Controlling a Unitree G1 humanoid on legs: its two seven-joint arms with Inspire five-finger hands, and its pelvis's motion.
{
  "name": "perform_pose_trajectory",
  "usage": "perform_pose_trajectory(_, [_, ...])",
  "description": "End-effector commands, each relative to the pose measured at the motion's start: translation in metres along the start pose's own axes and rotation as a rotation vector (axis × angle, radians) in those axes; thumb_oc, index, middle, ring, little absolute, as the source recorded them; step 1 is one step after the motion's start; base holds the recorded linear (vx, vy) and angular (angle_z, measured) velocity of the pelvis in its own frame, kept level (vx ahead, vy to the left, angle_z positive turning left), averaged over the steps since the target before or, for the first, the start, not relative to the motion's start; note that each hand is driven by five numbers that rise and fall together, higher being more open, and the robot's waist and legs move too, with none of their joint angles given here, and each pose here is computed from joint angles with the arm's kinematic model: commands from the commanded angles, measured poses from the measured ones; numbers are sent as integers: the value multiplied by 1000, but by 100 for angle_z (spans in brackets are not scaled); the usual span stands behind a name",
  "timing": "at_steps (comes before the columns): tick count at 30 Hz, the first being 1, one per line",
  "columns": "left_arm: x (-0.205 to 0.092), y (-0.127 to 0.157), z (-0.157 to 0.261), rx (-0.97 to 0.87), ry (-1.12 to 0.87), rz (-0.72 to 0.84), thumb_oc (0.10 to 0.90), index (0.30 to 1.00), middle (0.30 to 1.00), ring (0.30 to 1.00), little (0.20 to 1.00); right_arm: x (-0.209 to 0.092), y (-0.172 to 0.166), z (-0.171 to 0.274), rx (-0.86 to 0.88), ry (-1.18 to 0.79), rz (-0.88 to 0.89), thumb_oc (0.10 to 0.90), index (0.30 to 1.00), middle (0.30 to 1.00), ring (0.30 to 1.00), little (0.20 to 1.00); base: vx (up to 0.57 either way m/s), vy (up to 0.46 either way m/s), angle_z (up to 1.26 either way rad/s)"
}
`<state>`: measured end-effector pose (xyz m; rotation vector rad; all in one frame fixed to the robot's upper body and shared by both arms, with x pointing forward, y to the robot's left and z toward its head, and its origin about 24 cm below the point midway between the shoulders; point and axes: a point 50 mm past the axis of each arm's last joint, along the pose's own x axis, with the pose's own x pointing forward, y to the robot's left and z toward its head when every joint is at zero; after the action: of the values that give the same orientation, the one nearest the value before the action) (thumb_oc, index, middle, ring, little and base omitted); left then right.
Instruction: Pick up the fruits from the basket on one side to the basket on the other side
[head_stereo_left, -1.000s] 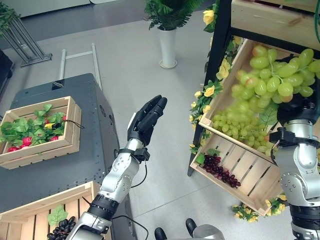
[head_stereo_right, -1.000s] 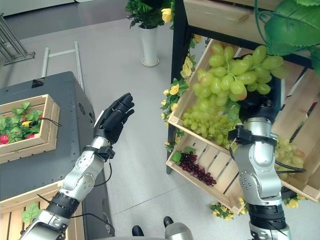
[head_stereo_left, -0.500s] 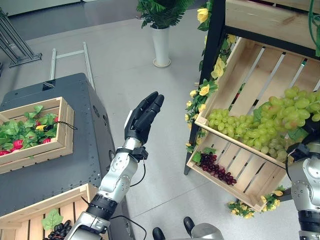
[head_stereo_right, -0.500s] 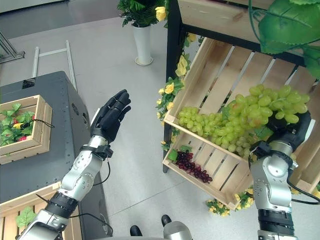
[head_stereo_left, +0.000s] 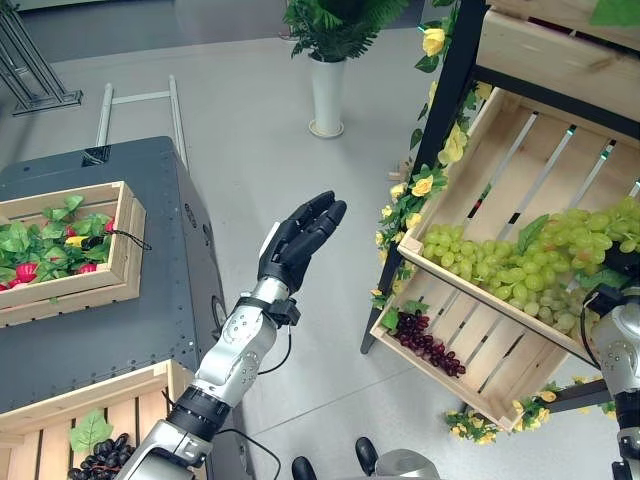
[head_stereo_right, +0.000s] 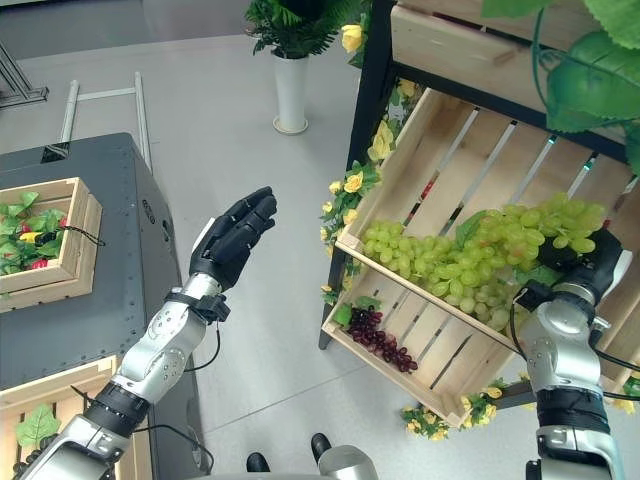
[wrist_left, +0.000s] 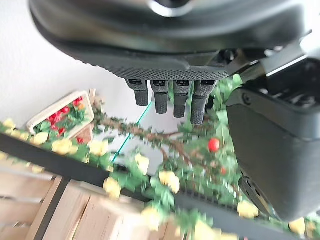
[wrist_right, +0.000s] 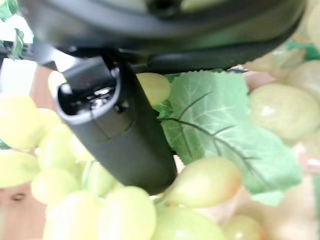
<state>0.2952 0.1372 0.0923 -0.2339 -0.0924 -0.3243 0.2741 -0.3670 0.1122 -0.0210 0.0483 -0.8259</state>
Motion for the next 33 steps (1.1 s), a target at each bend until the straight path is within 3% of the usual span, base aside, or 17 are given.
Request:
perform_pose_trajectory(1, [28,-47,58,59,-251,-241,800,900,900,900,900,9,15,3,-226,20,155,800,900,900,900,900,-11,3,-5])
perform_pose_trajectory(12, [22,-35,51,51,-225,-217,800,900,900,900,900,3,11,31,-625,-159,336,800,900,900,900,900,-18,-5,-7])
perform_pose_trajectory(14, [21,-32,52,55,-227,-205,800,900,900,900,900,1,7,46,-800,-266,314,800,900,900,900,900,-38,-5,-1])
perform_pose_trajectory(20, [15,-26,54,62,-241,-186,800,900,900,900,900,-7,-2,87,-1041,-476,217,800,900,900,900,900,-13,9,-3])
perform_pose_trajectory(33, [8,-11,59,47,-266,-120,800,900,900,900,900,-60,-12,137,-920,-891,83,800,900,900,900,900,12,30,-10])
